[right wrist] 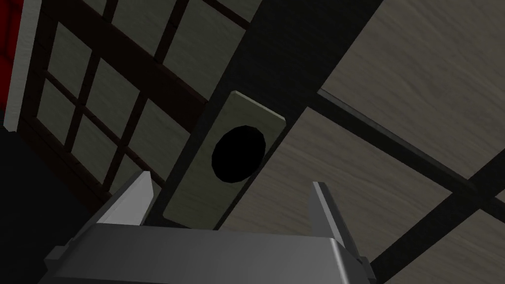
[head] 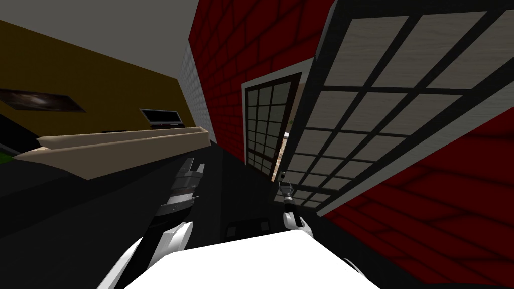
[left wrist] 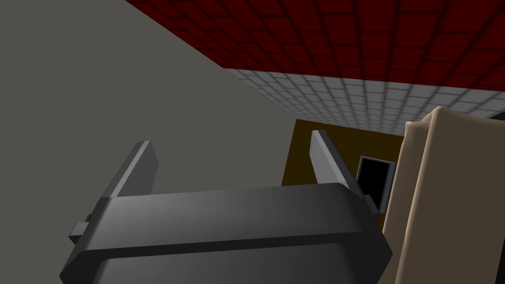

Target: Pull the door open

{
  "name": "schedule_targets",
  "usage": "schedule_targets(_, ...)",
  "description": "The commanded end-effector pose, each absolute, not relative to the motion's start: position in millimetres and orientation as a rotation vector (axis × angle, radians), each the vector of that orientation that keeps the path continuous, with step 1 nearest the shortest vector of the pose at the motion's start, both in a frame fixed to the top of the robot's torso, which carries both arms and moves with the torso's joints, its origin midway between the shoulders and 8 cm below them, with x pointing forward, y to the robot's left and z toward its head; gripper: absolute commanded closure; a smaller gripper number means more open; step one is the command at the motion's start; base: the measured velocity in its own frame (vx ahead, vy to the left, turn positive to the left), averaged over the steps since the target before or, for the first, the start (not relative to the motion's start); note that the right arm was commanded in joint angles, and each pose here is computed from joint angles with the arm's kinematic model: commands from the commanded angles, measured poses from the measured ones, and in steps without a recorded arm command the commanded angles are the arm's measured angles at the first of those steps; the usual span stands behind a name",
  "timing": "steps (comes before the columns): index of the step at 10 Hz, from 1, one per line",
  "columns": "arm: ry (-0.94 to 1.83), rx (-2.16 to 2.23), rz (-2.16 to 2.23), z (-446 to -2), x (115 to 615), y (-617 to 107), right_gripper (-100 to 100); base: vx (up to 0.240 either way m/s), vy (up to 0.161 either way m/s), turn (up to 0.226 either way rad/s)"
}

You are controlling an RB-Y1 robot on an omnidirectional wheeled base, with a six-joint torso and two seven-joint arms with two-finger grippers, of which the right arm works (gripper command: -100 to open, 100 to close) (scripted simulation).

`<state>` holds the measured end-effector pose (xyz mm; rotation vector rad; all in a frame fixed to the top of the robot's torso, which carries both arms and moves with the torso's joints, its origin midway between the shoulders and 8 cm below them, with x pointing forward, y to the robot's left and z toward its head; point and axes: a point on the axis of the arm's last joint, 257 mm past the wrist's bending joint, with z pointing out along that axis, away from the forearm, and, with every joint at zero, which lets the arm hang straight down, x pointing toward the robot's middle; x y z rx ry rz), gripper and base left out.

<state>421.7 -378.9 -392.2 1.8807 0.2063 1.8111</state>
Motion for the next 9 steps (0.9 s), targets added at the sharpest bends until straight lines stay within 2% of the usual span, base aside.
schedule_targets(1,0.138,1.910,1.848,-393.0,422.1,-377.7,-100,-0.049,-0.012,0.049)
schedule_targets(9,-0.137,2.009,1.982,-395.9,423.5,-372.7,-100,-0.063,-0.021,0.049)
